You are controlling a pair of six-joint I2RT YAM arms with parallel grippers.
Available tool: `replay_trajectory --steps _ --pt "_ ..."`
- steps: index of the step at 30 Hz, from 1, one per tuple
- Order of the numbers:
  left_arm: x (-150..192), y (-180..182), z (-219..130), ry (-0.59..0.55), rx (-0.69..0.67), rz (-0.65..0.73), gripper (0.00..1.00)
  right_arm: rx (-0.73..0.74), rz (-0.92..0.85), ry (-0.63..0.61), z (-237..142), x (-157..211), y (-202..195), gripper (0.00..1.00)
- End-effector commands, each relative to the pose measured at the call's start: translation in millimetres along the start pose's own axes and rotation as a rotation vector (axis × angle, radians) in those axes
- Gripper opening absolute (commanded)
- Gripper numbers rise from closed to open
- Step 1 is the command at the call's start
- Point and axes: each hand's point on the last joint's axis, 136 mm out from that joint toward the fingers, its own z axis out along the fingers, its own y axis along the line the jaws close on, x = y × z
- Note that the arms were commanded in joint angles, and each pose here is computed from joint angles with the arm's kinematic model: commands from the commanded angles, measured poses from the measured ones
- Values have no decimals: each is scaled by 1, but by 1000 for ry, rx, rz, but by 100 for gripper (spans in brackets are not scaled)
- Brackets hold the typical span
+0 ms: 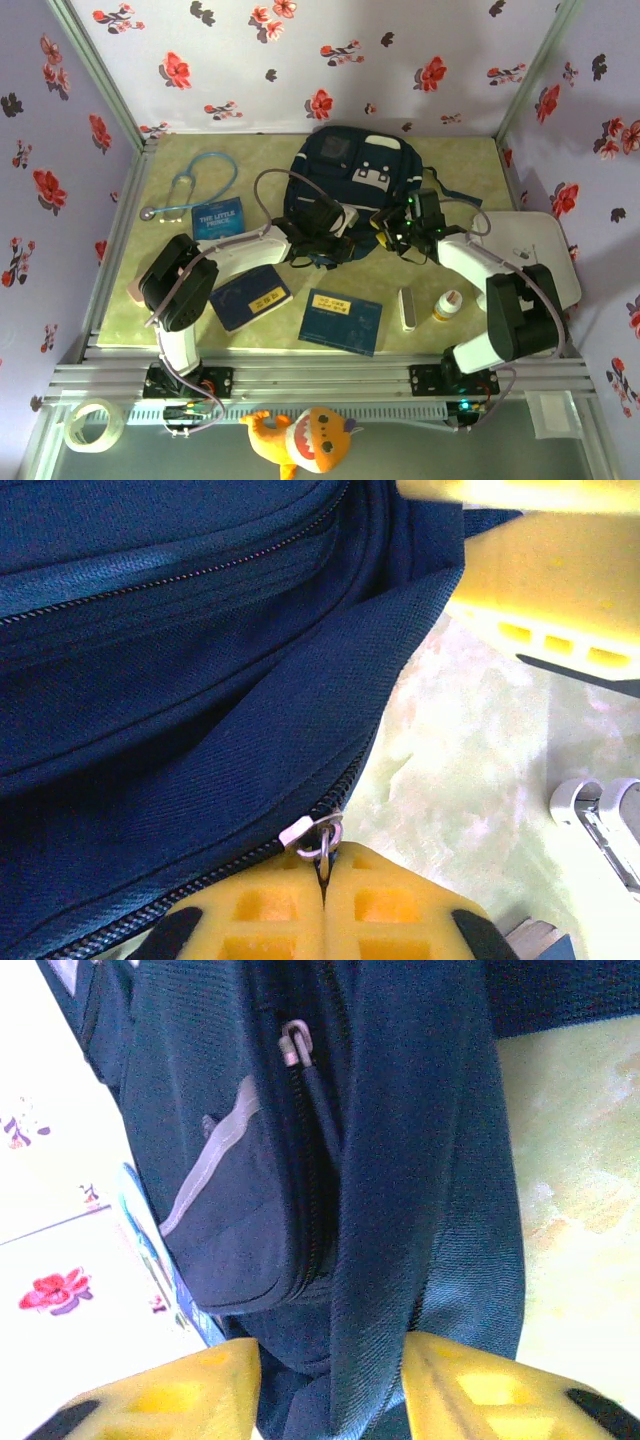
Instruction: Pack the student bag
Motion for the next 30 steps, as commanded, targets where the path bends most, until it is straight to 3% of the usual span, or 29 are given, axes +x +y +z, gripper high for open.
replay_trajectory --steps 1,6,9,14,25,30 --pt "1 -5 3 7 9 -9 0 27 -11 -12 8 -3 -11 38" --pt "3 -5 2 35 -3 -7 0 38 -37 -16 17 -7 -14 15" --pt "6 2 -1 62 -30 11 0 67 -64 -69 12 -17 -20 9" --pt "20 21 -19 136 -87 112 0 117 -111 -138 -1 -43 -26 7" --pt "39 109 -53 184 -202 55 0 165 -156 -237 -20 -95 -16 7" --pt "13 92 -60 99 -130 58 0 122 -172 -227 -26 -96 -2 13"
